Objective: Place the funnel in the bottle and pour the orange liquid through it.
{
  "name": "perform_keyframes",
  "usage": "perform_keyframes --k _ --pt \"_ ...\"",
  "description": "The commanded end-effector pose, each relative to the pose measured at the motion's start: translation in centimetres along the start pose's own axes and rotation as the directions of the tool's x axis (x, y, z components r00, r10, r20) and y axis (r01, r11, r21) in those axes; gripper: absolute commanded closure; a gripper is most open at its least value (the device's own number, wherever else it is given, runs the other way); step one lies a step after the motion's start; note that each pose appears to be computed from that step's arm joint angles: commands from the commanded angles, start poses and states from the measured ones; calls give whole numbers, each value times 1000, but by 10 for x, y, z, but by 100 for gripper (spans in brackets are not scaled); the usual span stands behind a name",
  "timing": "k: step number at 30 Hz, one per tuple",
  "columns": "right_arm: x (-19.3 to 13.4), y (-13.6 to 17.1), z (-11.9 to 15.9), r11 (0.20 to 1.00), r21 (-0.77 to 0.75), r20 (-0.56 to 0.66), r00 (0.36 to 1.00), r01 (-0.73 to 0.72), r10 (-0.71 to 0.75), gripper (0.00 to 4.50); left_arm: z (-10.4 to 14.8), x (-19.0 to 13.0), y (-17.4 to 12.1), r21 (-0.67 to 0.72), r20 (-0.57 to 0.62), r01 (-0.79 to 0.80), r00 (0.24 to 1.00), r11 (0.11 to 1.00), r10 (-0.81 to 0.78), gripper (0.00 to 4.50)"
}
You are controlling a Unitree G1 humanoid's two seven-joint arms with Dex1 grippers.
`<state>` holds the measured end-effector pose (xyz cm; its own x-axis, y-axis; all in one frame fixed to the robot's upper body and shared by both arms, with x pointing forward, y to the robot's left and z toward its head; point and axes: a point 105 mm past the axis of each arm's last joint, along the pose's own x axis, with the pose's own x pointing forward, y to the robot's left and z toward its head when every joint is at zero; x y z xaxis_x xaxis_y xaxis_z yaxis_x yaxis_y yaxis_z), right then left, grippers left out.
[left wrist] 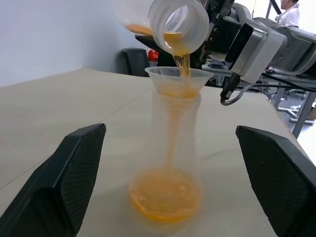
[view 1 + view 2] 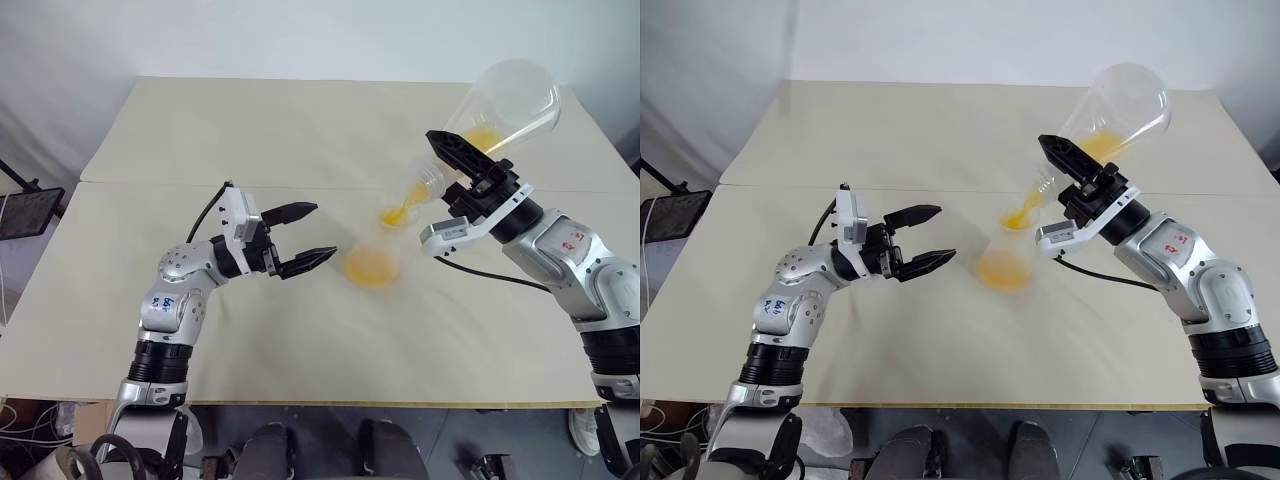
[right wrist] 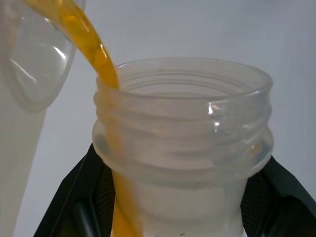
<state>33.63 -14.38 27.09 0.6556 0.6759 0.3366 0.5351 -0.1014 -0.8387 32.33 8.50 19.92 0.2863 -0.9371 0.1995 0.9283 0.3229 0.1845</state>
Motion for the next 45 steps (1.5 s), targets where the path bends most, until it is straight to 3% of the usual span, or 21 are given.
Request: perform_keyframes --k 1,45 --pt "3 -20 -7 997 -46 0 998 57 -57 184 12 2 -5 39 50 11 999 999 -13 0" --pt "8 -26 -3 986 -123 40 994 109 -105 184 13 6 -5 65 68 10 998 998 -15 0"
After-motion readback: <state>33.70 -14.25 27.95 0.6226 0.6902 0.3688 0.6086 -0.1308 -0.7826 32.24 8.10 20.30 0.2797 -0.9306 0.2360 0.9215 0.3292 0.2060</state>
